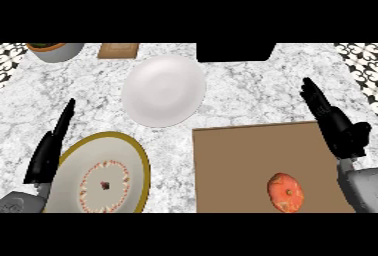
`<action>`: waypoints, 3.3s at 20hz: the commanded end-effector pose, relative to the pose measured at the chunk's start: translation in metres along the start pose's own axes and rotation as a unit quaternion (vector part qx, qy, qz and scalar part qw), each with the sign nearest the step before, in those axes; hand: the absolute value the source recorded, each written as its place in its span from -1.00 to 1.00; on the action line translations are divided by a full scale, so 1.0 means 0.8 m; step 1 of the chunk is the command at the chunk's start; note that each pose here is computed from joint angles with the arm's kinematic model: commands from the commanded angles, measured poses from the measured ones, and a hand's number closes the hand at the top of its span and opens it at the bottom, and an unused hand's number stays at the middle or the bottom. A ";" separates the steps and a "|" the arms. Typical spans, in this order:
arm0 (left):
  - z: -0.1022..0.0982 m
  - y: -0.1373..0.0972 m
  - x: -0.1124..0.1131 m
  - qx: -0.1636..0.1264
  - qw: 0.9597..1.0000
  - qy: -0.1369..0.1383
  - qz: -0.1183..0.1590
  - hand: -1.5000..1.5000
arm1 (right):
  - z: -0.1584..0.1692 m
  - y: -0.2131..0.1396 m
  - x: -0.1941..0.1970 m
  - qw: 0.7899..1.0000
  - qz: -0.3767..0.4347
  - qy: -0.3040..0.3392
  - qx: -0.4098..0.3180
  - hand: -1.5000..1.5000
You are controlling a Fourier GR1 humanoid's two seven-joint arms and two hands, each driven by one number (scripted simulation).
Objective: Pick the squash from the tray and place it in the plate
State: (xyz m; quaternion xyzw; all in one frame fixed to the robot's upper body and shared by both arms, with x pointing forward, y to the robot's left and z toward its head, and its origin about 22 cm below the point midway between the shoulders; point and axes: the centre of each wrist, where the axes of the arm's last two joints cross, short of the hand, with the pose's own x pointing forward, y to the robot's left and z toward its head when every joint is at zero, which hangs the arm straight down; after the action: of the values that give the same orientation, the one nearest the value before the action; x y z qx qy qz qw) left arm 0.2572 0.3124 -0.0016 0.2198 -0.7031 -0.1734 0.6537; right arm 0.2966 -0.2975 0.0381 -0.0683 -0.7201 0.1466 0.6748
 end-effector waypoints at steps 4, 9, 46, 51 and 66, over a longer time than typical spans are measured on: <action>0.010 -0.004 -0.010 -0.004 0.996 0.024 0.091 0.00 | 0.002 0.069 0.028 0.983 -0.121 0.050 -0.131 1.00; 0.011 -0.024 -0.009 -0.011 0.985 0.061 0.158 0.00 | 0.020 0.031 -0.010 0.936 0.057 0.037 -0.346 -1.00; 0.005 -0.046 -0.012 -0.037 0.980 0.049 0.191 0.00 | 0.187 0.173 0.106 0.840 0.273 0.387 -0.266 -1.00; 0.008 -0.019 -0.012 -0.036 0.982 0.056 0.179 0.00 | 0.177 0.177 0.097 0.829 0.285 0.425 -0.226 -1.00; 0.013 -0.019 -0.008 -0.043 0.981 0.052 0.179 0.00 | 0.145 0.144 0.037 0.807 0.298 0.463 -0.214 -1.00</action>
State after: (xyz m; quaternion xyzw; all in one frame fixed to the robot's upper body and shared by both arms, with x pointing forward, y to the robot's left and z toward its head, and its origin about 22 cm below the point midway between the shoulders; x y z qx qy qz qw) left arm 0.2471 0.3055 -0.0198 0.0712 -0.6870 -0.0640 0.7203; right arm 0.1582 -0.1821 0.0273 -0.4773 -0.3160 0.1399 0.8079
